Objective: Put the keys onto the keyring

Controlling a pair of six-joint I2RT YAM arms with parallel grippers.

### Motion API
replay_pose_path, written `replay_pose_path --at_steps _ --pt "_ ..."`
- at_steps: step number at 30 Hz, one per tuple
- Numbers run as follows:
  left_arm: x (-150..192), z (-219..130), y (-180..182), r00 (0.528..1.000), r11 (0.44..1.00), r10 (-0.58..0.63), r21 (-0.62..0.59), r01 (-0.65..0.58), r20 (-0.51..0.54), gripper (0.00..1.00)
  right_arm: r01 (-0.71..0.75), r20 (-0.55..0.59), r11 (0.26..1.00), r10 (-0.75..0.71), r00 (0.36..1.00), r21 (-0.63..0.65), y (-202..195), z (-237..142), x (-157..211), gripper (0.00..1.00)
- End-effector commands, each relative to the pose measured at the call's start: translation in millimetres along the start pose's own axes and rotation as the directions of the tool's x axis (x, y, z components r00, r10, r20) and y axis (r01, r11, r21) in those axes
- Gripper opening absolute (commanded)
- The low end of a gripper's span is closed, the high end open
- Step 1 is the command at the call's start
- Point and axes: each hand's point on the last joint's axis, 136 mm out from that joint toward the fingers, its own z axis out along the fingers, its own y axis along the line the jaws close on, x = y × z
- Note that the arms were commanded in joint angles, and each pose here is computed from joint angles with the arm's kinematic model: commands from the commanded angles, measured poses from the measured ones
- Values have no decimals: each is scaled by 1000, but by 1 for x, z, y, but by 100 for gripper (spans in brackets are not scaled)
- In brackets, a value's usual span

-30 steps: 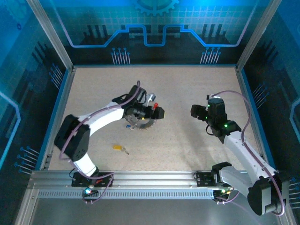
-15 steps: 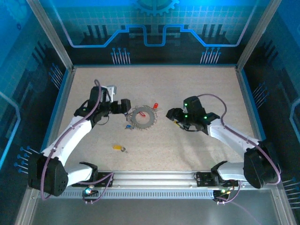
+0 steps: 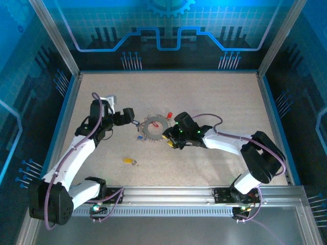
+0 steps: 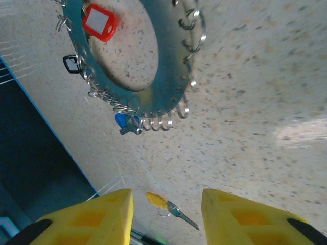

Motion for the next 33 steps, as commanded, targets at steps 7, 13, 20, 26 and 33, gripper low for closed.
replay_pose_path --at_steps 7,13,20,26,33 --pt "-16 4 23 999 994 -37 -102 38 8 99 -93 78 996 93 993 -3 -1 41 -4 40" --pt "-15 3 25 1000 994 -12 -106 14 25 99 -54 170 999 54 984 -9 3 42 -20 41" --pt "-10 10 25 999 995 -39 -93 38 -4 99 -73 117 997 69 991 32 -6 59 -9 39" --pt "-13 8 26 1000 994 -31 -101 31 6 99 -62 122 997 57 991 42 -7 66 -19 34" --pt "-13 7 27 1000 994 -19 -106 19 6 99 -39 130 998 33 991 49 -3 68 -26 25"
